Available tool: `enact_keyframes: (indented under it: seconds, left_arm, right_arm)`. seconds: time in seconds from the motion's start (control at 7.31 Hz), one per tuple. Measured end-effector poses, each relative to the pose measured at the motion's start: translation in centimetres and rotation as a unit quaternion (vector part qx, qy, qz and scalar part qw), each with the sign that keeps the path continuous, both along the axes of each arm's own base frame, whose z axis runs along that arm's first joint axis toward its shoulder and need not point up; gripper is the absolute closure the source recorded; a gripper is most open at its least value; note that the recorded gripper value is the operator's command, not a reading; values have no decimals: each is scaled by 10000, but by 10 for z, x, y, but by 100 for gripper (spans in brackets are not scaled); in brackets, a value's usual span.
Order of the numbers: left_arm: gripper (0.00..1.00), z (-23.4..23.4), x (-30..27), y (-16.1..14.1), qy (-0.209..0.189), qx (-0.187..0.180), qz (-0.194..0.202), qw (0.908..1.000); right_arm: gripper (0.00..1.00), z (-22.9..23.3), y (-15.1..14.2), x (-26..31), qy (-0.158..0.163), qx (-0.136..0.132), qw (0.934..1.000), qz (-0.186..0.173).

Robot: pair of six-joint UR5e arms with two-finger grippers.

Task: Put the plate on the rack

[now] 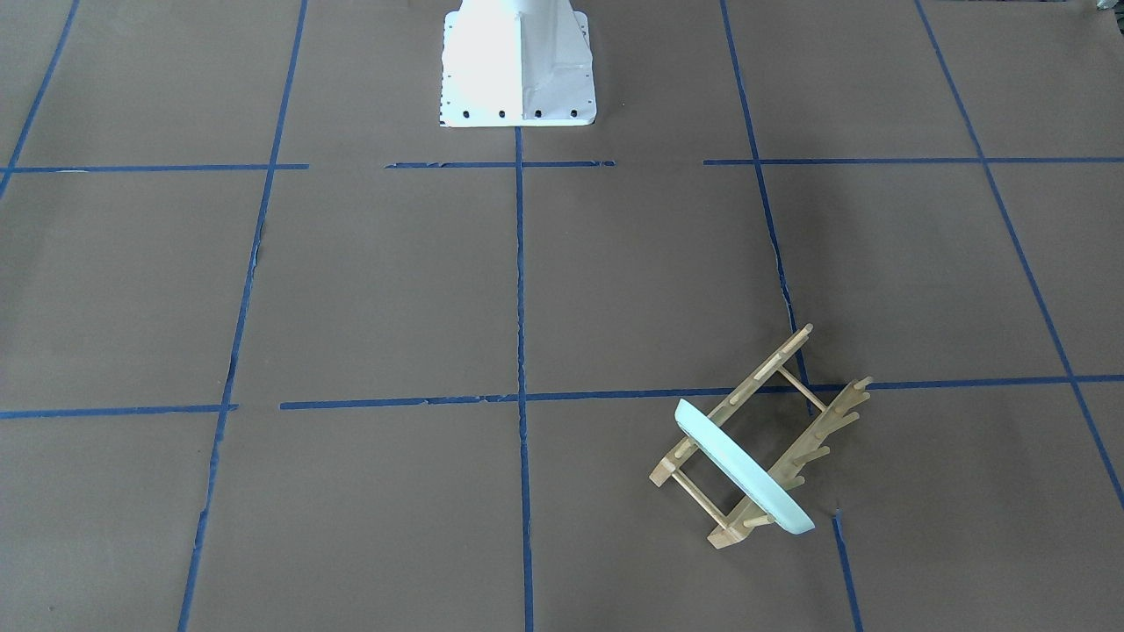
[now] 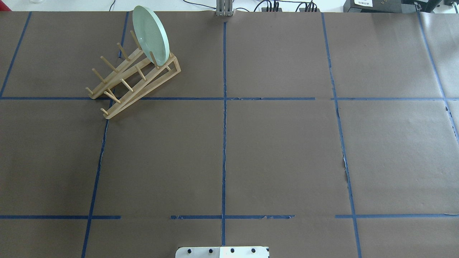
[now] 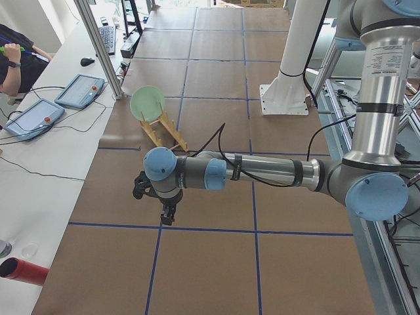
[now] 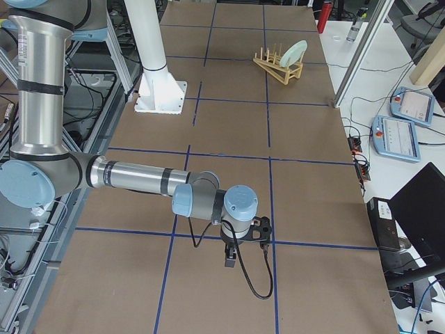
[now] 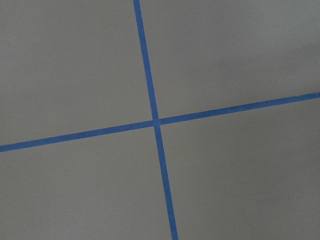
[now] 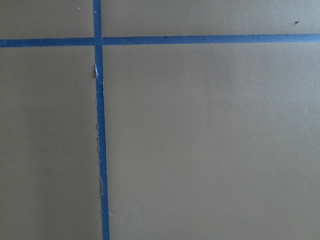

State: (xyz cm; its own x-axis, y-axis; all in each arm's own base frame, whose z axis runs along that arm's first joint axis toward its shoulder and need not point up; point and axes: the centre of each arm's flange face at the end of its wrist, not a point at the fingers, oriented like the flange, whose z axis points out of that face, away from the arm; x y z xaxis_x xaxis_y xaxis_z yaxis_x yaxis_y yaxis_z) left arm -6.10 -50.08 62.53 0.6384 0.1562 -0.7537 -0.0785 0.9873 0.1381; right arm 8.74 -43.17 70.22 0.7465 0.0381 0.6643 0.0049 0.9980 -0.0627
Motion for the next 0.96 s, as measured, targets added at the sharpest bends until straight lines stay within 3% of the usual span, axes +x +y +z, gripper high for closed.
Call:
enact_keyframes:
  seconds: [0.96]
  left_arm:
    - [0, 27, -22, 37, 13, 31, -231, 9997]
  right_arm:
    - [0, 0, 0, 0, 0, 2, 10000, 2]
